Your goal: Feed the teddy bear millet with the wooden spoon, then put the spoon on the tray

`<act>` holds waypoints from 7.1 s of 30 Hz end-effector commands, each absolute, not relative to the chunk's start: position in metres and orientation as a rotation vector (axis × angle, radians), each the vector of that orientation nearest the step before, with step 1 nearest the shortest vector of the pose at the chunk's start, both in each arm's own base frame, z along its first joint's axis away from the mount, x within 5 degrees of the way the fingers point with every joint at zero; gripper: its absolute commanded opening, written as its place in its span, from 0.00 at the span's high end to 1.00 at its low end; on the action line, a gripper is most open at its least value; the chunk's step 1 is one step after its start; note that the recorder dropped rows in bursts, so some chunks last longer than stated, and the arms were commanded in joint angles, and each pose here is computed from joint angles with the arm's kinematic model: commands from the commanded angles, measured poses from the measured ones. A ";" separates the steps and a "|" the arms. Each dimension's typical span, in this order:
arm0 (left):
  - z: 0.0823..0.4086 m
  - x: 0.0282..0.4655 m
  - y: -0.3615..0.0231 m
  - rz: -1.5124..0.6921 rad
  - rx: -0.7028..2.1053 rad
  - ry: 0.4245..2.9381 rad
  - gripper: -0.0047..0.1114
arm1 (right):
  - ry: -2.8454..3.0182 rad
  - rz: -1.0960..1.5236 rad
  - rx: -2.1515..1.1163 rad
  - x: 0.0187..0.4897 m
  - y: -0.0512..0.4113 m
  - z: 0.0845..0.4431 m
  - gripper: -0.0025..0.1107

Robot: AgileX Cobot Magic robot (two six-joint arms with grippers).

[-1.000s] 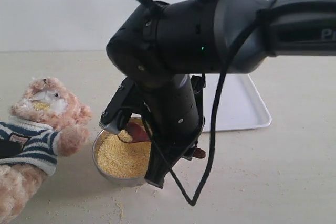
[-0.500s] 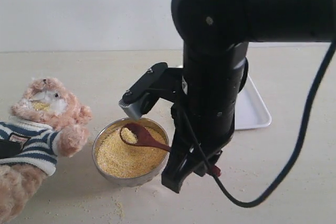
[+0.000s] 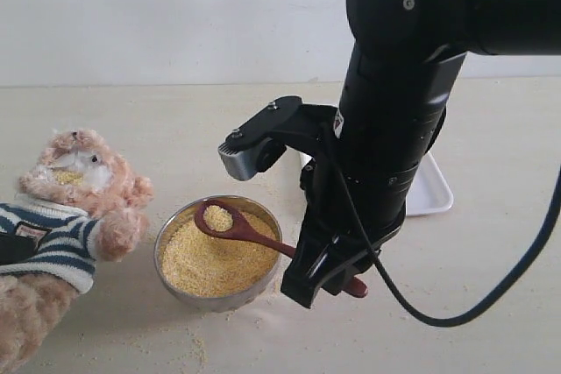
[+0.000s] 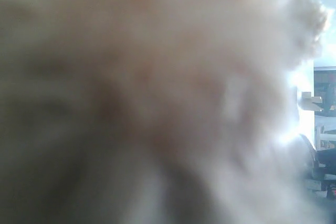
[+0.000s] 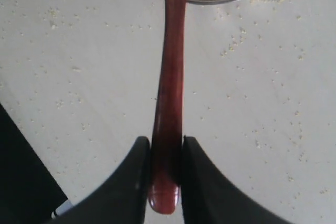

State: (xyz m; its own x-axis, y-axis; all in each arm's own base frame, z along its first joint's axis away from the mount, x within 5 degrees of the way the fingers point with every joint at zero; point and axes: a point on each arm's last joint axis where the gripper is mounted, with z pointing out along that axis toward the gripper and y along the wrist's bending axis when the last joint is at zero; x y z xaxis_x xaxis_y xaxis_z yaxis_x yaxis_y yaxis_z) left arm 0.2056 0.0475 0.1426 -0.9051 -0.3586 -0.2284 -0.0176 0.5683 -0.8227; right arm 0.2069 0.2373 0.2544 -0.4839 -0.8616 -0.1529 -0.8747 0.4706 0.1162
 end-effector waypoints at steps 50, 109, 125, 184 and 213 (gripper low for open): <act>0.145 0.207 0.048 -1.285 -0.305 2.406 0.92 | 2.697 0.226 -1.435 0.199 0.235 0.249 0.98; 0.145 0.207 0.048 -1.285 -0.305 2.406 0.92 | 2.274 -0.059 -1.670 0.245 0.363 0.276 0.98; 0.145 0.207 0.048 -1.285 -0.305 2.406 0.92 | 2.171 -0.153 -1.731 0.245 0.372 0.270 0.98; 0.145 0.207 0.048 -1.285 -0.305 2.406 0.92 | 2.050 -0.365 -1.710 0.241 0.383 0.266 0.98; 0.145 0.207 0.048 -1.285 -0.305 2.406 0.92 | 1.782 -0.707 -1.731 0.217 0.401 0.269 0.98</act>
State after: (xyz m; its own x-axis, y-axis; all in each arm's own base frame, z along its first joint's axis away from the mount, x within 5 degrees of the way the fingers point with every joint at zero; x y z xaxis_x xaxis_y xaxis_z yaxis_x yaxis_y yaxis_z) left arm 0.2056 0.0475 0.1426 -0.9051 -0.3586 -0.2284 -0.0176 0.5683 -0.8227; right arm 0.2168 0.4017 0.2641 -0.0075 -0.9995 -0.0305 -0.7432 0.0259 -0.6686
